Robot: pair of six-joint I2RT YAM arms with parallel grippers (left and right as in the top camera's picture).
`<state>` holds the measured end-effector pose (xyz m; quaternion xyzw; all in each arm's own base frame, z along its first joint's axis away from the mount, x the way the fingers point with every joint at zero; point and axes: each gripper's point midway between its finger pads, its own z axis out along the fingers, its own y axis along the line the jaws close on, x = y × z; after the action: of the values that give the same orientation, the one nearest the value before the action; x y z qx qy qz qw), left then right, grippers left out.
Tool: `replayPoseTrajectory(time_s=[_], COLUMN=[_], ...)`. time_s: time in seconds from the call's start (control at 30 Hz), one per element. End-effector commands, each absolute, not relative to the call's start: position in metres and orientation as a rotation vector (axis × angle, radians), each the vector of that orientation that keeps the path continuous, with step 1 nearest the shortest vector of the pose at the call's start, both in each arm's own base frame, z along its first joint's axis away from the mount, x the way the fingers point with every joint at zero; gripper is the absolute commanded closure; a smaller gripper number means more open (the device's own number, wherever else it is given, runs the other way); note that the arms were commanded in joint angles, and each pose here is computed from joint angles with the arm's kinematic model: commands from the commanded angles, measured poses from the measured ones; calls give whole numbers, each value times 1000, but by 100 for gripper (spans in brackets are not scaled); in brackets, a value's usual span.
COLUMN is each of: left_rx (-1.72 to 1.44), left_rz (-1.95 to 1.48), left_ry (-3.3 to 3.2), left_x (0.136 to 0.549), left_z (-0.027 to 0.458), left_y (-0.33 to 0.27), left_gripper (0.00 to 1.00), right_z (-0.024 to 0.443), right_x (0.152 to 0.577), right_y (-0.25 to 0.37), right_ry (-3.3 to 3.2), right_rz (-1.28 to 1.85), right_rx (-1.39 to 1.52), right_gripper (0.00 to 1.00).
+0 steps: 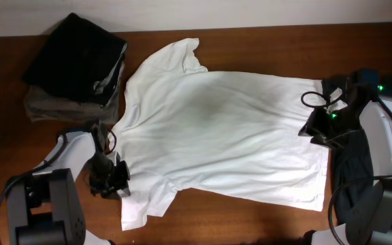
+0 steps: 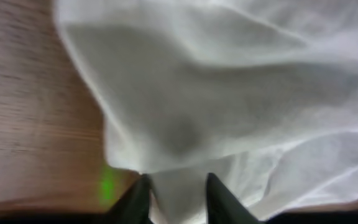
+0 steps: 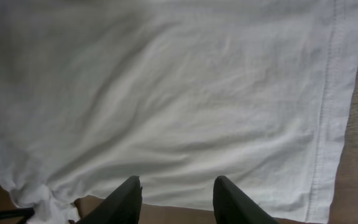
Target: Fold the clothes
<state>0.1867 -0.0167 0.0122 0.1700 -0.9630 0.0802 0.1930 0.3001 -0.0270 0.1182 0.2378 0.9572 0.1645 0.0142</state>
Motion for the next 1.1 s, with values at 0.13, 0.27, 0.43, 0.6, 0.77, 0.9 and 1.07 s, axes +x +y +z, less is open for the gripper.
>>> replayPoseTrajectory(time_s=[0.13, 0.27, 0.43, 0.6, 0.77, 0.9, 1.07], left_rx=[392, 385, 418, 596, 595, 590, 588], left_rz=[406, 409, 432, 493, 496, 498, 500], left_ry=[-2589, -2625, -2709, -2785, -2807, -2820, -2829], left_x=[165, 172, 195, 225, 230, 233, 235], left_z=[28, 24, 21, 23, 22, 21, 20], left_y=[-39, -38, -31, -10, -9, -9, -8], left_gripper=[77, 99, 100, 100, 100, 100, 100], right_z=[118, 116, 97, 71, 49, 36, 14], right_x=[293, 288, 267, 221, 179, 159, 145], right_y=[-39, -44, -53, -66, -56, -38, -29], right_ry=[2984, 2988, 3011, 3035, 3096, 3158, 3145], right_rz=[388, 329, 271, 340, 387, 423, 428], right_rx=[803, 888, 1072, 1351, 1532, 1563, 1615], right_gripper=[57, 53, 53, 54, 61, 51, 50])
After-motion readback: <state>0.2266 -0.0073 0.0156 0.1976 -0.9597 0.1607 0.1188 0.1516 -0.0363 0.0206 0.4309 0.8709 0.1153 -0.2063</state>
